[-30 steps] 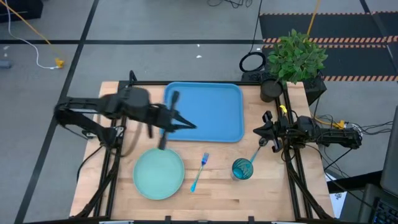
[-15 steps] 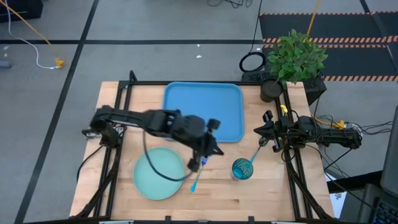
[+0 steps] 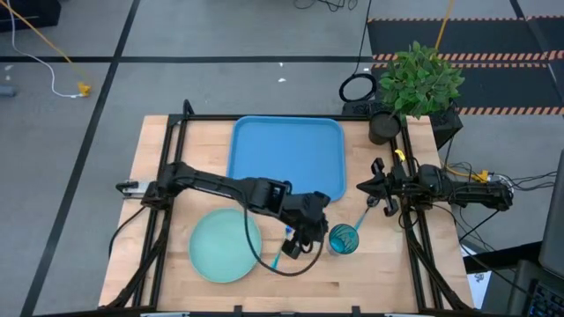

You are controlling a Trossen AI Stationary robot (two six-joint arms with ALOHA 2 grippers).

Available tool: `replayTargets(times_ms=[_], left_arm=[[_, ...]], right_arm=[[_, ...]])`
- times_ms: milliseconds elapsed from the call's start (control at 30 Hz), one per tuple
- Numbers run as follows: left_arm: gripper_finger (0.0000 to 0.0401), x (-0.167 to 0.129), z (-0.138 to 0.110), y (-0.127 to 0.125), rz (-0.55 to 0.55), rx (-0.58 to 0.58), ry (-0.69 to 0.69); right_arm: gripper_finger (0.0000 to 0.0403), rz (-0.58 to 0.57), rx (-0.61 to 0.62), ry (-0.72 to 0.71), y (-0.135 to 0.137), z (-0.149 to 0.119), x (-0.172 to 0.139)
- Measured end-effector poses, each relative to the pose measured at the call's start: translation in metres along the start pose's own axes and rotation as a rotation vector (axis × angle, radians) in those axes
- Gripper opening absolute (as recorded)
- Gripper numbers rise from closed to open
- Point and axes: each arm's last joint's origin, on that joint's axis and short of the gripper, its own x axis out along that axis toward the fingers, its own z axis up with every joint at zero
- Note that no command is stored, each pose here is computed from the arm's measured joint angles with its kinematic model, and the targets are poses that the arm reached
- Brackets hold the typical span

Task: Pick and place plate/cup/fork/spoon on tray
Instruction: Put the cup on the top right of the blue tray

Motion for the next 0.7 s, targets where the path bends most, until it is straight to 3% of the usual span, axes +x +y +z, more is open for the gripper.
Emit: replayTargets(times_ms=[333, 700], left_arm=[[0.0175, 0.055, -0.01, -0.012, -0.049, 0.213, -0.01], [0.0175, 0.071, -0.019, -0.003, -0.036, 0.29, -0.006]], right_arm=[[0.0, -0.004, 0.002, 0.016, 0.0, -0.002, 0.0], [0.0, -0.034, 0.002, 0.035, -0.002, -0.004, 0.001]])
